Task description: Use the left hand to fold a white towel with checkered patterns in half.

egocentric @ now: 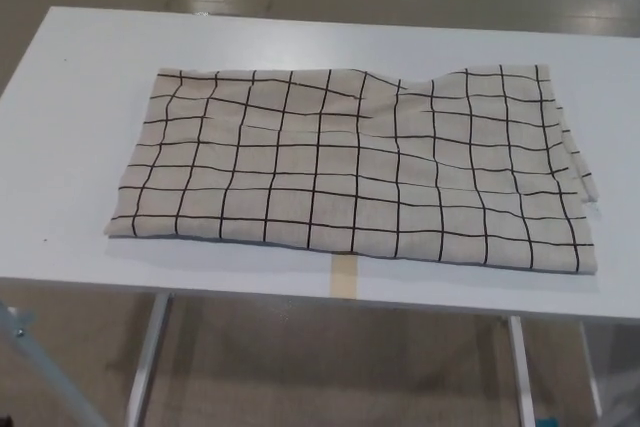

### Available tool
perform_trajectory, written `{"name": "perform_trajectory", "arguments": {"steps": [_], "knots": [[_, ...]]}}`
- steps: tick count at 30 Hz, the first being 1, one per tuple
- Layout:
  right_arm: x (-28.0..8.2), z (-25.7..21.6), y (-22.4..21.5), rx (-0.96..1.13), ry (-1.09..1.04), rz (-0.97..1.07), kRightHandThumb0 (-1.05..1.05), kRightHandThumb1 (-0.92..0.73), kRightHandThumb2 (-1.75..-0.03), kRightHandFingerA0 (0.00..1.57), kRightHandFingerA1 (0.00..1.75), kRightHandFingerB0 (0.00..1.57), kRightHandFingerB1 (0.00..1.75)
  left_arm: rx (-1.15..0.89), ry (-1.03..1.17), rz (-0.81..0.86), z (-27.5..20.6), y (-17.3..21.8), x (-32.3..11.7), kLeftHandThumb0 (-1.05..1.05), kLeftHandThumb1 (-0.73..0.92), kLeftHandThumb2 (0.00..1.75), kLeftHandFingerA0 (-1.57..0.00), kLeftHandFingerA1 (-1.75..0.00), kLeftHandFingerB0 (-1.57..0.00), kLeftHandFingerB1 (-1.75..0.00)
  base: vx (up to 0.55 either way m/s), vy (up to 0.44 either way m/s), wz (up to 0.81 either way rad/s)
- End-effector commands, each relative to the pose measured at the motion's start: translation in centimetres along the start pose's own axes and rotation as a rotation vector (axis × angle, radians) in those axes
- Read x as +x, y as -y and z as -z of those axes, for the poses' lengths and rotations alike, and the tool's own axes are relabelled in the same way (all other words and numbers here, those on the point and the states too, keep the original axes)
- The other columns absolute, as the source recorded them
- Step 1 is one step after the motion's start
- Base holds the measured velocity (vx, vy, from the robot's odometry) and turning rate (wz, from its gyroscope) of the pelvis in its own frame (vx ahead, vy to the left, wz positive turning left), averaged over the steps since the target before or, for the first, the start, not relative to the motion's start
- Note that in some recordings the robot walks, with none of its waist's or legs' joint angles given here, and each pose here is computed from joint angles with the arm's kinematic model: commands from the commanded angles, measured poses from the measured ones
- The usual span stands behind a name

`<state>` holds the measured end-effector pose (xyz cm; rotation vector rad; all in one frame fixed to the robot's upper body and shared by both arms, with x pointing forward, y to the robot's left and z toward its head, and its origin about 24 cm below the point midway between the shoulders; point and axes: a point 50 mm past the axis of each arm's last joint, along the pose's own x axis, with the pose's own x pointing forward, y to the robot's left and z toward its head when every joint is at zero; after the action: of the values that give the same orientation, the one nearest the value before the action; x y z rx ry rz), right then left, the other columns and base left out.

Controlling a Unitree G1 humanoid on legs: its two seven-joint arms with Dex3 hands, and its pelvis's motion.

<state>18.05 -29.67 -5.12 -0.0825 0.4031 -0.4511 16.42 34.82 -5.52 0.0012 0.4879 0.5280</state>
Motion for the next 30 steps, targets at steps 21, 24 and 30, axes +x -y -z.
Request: {"name": "perform_trajectory", "arguments": {"steps": [21, 24, 30], "knots": [[-4.0, -0.4, -3.6, 0.020, 0.128, -0.163, -0.32, -0.54, -0.56, 0.49, 0.61, 0.58, 0.57, 0.391, 0.897, 0.186, -9.0, 3.1, -7.5, -0.82, 0.48, 0.84, 0.00, -0.11, 0.00, 0.00, 0.00, 0.000, 0.00], [-4.5, 0.1, -4.1, 0.033, 0.107, -0.187, -0.34, -0.53, -0.55, 0.49, 0.61, 0.57, 0.57, 0.545, 1.174, 0.154, -12.1, 3.9, -9.5, -0.83, 0.49, 0.85, 0.00, -0.10, 0.00, 0.00, 0.00, 0.000, 0.00], [-5.4, 0.5, -4.7, 0.066, 0.068, -0.243, -0.32, -0.54, -0.54, 0.49, 0.60, 0.55, 0.56, 0.639, 1.410, 0.159, -16.2, 5.6, -11.9, -0.77, 0.46, 0.85, 0.00, -0.12, 0.00, -0.07, 0.00, 0.000, 0.00]]}}
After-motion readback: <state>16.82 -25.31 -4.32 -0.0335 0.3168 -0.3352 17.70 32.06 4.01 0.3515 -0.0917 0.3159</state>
